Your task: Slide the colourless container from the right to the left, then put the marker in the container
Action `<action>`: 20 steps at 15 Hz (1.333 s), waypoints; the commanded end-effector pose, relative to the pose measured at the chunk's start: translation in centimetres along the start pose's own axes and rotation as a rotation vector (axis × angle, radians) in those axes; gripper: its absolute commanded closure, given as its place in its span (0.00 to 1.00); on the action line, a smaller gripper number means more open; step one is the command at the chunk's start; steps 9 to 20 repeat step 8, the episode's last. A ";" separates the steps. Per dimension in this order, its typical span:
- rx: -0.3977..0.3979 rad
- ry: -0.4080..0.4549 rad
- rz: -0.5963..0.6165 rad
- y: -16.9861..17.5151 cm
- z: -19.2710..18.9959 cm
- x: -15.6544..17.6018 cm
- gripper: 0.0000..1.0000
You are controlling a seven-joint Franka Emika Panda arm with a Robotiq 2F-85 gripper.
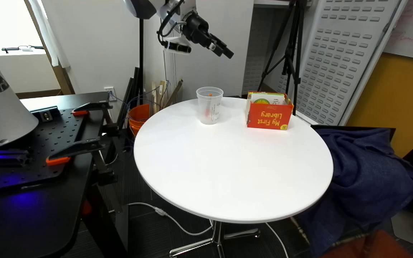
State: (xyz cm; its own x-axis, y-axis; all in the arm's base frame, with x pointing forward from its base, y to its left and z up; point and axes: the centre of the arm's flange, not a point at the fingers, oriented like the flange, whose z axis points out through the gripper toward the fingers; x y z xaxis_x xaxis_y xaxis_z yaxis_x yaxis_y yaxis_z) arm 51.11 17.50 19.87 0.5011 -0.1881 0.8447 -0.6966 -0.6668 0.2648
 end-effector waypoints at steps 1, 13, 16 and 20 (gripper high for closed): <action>-0.003 -0.007 0.025 1.7 -0.7 1.3 0.00; -0.002 0.004 0.012 0.6 -0.1 0.8 0.00; -0.002 0.004 0.012 0.6 -0.1 0.8 0.00; -0.002 0.004 0.012 0.6 -0.1 0.8 0.00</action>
